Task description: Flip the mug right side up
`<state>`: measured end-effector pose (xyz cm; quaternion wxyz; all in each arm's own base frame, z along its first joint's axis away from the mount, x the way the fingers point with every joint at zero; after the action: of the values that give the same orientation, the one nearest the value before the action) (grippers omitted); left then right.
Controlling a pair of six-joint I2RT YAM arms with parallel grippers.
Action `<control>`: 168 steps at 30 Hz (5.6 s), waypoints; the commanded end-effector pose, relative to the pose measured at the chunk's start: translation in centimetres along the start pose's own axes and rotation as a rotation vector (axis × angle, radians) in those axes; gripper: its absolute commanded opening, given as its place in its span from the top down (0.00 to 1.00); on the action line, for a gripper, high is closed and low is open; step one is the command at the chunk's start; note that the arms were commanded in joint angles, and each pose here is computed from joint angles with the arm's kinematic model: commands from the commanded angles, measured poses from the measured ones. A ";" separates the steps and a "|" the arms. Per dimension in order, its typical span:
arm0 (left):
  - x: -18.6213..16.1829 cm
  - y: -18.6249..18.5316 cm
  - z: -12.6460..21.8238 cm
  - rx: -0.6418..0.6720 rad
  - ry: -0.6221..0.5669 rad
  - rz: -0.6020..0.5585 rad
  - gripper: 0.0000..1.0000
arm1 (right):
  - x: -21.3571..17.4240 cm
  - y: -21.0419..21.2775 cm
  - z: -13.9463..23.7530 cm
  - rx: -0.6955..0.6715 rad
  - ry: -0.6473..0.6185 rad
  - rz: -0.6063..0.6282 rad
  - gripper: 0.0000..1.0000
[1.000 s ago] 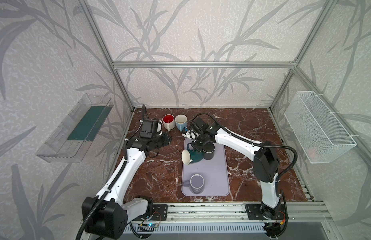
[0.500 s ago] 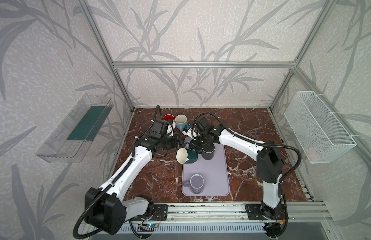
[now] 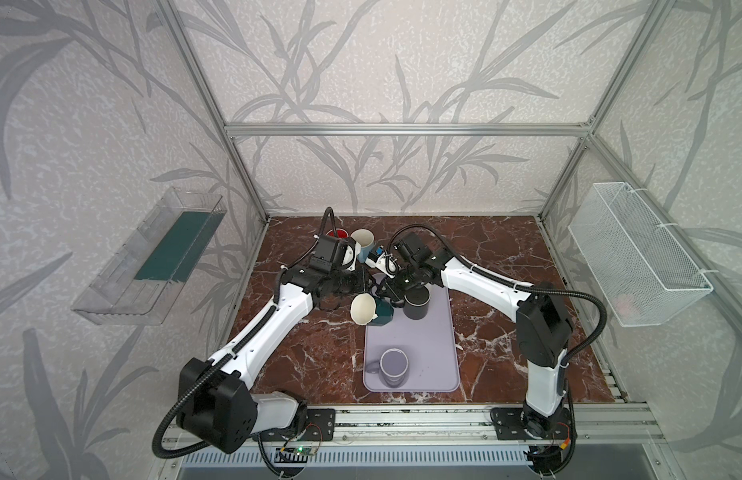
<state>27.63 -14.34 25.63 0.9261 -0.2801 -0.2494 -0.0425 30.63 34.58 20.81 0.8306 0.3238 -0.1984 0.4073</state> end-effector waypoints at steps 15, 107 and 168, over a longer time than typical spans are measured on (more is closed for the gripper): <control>-1.3 0.0 0.0 0.100 0.092 -0.067 0.76 | 1.8 1.6 2.8 0.121 -0.111 0.015 1.00; 0.7 1.4 -1.8 0.040 0.197 0.018 1.00 | -1.0 -1.7 1.3 0.180 -0.158 -0.042 0.76; 6.6 -1.5 7.0 0.069 -0.245 0.028 0.74 | 1.3 -2.2 2.5 -0.037 -0.361 -0.228 1.00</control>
<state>29.85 -11.73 34.71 0.8986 -0.2590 -0.3541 -0.0075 32.89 32.55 17.00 0.8662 0.3549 -0.2466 0.2509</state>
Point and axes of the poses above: each gripper's point midway between its finger pads, its own z axis back along the fingers, its own y axis along the line the jaws close on, x = y × z, the point moved 8 cm from there along z, back along the fingers, and after that the axes turned 3 degrees about -z, right-handed, at the moved point
